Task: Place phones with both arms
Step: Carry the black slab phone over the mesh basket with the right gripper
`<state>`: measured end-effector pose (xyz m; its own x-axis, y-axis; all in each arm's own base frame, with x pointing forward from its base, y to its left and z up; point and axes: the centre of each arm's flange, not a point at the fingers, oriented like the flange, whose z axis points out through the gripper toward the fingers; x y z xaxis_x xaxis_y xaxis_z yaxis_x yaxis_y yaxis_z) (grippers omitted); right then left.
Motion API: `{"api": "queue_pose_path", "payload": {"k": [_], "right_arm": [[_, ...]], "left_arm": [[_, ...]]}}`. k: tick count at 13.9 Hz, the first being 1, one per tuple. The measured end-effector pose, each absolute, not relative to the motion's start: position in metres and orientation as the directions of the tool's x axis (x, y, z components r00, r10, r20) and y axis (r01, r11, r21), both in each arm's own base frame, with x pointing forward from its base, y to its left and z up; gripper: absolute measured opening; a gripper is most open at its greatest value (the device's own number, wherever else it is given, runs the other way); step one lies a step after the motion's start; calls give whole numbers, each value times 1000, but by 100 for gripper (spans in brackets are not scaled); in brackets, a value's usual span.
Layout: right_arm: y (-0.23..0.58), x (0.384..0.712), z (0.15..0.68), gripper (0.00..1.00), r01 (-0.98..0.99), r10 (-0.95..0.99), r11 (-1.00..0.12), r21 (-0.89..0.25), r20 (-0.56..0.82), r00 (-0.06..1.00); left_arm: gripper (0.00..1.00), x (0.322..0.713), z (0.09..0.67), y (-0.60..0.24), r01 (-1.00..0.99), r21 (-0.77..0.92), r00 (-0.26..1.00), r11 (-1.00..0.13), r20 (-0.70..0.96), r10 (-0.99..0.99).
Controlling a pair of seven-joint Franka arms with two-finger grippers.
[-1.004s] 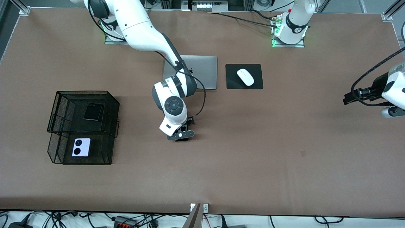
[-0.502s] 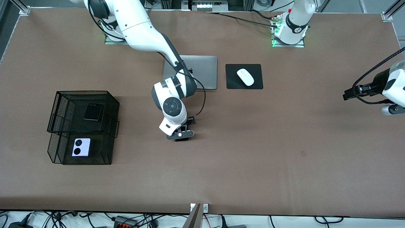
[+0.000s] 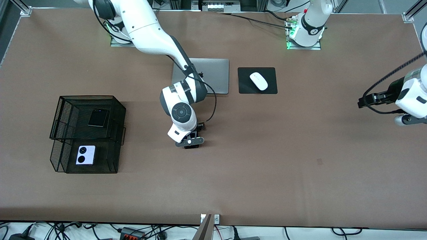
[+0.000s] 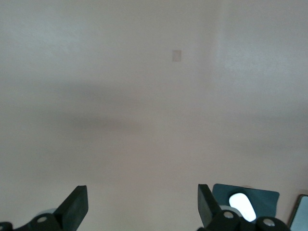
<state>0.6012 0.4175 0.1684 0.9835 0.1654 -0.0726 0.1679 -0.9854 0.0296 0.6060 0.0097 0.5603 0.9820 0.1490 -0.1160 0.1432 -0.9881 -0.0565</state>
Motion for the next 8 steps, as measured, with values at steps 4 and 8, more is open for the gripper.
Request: {"api": "queue_pose_path", "payload": {"k": [4,8], "right_arm": [[411,612,191,78,154,153,-988,26,-46,987],[342,652,282,78,49,48,-997,51,-37,998]], "left_arm": [[100,604,568,1,130,-56,985,-990,-109,135],[100,607,556,1,134,-48,981,-990,-137,140]]}}
